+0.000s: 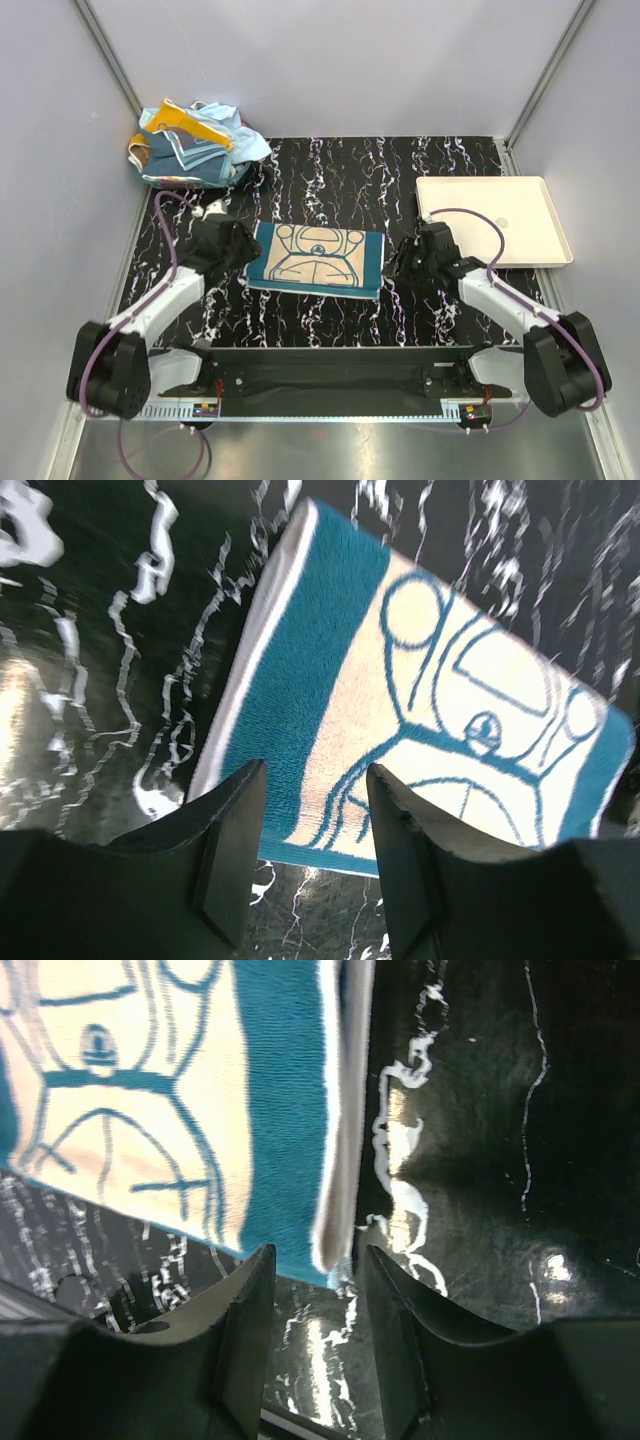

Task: Fold and stack the towels
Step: Fold the towel

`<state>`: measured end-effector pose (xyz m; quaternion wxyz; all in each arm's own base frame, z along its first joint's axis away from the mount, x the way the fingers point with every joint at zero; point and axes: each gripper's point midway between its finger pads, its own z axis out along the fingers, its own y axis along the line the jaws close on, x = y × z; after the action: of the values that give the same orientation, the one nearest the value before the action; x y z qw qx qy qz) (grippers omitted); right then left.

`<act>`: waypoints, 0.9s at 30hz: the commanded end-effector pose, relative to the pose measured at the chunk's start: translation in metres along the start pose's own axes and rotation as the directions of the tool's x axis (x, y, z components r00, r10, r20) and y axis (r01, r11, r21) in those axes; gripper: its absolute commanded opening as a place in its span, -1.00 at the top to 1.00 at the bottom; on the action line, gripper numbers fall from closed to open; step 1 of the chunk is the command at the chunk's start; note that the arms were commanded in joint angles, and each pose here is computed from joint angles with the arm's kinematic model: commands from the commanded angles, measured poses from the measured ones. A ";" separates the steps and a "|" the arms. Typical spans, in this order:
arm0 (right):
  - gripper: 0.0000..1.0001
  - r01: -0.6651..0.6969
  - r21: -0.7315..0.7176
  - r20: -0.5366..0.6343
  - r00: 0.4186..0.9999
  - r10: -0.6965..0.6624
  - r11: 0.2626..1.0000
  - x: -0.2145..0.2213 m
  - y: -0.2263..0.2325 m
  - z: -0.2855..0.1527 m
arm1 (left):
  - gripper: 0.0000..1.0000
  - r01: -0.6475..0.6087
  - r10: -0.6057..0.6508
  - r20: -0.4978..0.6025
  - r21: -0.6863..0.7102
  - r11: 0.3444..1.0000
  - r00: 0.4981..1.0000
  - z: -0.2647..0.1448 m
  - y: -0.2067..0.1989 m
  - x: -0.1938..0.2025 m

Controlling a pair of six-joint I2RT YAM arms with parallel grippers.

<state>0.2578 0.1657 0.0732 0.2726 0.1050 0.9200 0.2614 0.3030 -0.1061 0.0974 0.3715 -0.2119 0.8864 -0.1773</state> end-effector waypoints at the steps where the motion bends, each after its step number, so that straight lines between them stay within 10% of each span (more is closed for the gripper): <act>1: 0.07 0.030 0.002 0.026 0.999 -0.030 1.000 -0.008 0.007 0.010 | 0.01 -0.054 0.055 -0.010 0.093 0.994 0.998 0.014 -0.034 -0.002; 17: 0.71 0.028 0.014 -0.043 0.999 -0.028 0.999 0.033 -0.005 0.015 | 0.15 -0.092 0.092 -0.144 0.007 0.996 0.985 0.029 0.008 0.072; 27: 0.10 0.055 0.041 0.093 0.994 -0.058 0.998 -0.008 0.010 -0.011 | 0.16 -0.115 0.111 -0.172 -0.016 0.993 0.979 0.029 0.023 0.085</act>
<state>0.2357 0.1685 0.0573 0.2686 0.0954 0.9278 0.2406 0.2742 -0.1410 0.0257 0.3067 -0.1563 0.9220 -0.1773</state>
